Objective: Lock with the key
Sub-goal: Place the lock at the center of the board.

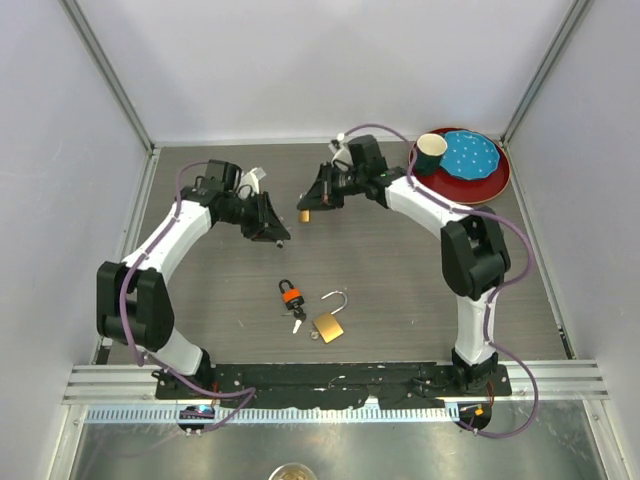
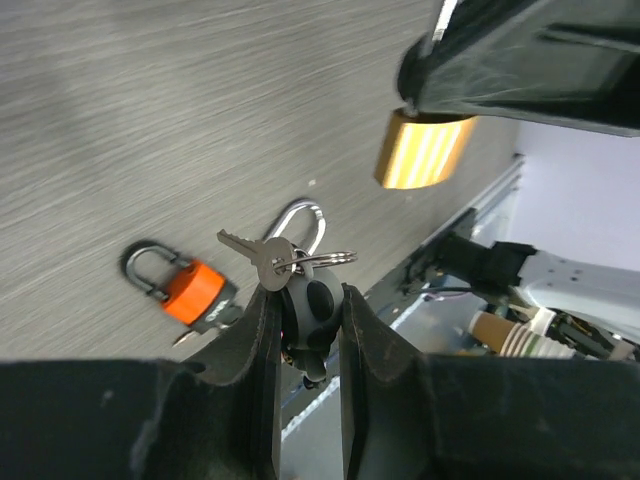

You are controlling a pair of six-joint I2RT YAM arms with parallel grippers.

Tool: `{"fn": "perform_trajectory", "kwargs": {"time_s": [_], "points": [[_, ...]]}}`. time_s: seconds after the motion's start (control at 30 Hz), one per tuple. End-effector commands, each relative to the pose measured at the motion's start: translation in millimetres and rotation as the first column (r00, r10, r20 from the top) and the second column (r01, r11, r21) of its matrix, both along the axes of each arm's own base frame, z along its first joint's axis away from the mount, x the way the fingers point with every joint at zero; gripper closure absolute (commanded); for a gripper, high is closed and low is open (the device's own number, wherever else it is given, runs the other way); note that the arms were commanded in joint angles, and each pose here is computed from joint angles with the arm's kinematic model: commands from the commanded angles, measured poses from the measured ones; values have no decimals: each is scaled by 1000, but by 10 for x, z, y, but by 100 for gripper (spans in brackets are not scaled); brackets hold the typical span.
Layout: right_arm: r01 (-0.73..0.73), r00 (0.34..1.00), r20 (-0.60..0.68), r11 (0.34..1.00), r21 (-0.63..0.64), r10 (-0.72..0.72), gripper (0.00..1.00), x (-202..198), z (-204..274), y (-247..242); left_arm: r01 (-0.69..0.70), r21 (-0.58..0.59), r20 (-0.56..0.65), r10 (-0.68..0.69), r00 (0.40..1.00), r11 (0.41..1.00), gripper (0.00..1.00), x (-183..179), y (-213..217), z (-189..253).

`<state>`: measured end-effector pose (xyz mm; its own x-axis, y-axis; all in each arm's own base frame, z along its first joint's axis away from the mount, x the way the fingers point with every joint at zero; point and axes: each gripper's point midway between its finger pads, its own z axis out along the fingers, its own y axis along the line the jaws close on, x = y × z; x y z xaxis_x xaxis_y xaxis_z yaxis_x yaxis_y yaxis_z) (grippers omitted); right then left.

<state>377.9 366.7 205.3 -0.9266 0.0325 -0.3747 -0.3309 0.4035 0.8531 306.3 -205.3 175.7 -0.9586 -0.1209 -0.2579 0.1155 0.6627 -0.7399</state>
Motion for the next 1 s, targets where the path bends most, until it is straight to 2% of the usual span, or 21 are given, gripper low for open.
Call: {"fn": "perform_trajectory", "kwargs": {"time_s": [0.0,0.27,0.47,0.6,0.8,0.97], "points": [[-26,1000,-4,997,-71,25,98,-46,-406,92,-10,157,-72,22,997,988,100,-72,239,-314],[-9,996,-87,995,-95,0,98,-45,-986,265,-28,193,-130,54,990,981,100,60,268,-653],[48,991,-116,987,-153,-66,94,3,-1321,248,-17,227,-152,53,987,974,100,156,288,-783],[59,988,-132,979,-194,-86,84,-10,-1496,197,-18,219,-165,55,985,976,100,217,259,-847],[81,981,-148,964,-255,-122,75,-38,-1675,105,-27,200,-173,63,983,979,100,252,223,-887],[95,983,-119,944,-316,-138,59,-34,-1709,7,-24,204,-198,65,978,979,100,274,209,-992]]}}
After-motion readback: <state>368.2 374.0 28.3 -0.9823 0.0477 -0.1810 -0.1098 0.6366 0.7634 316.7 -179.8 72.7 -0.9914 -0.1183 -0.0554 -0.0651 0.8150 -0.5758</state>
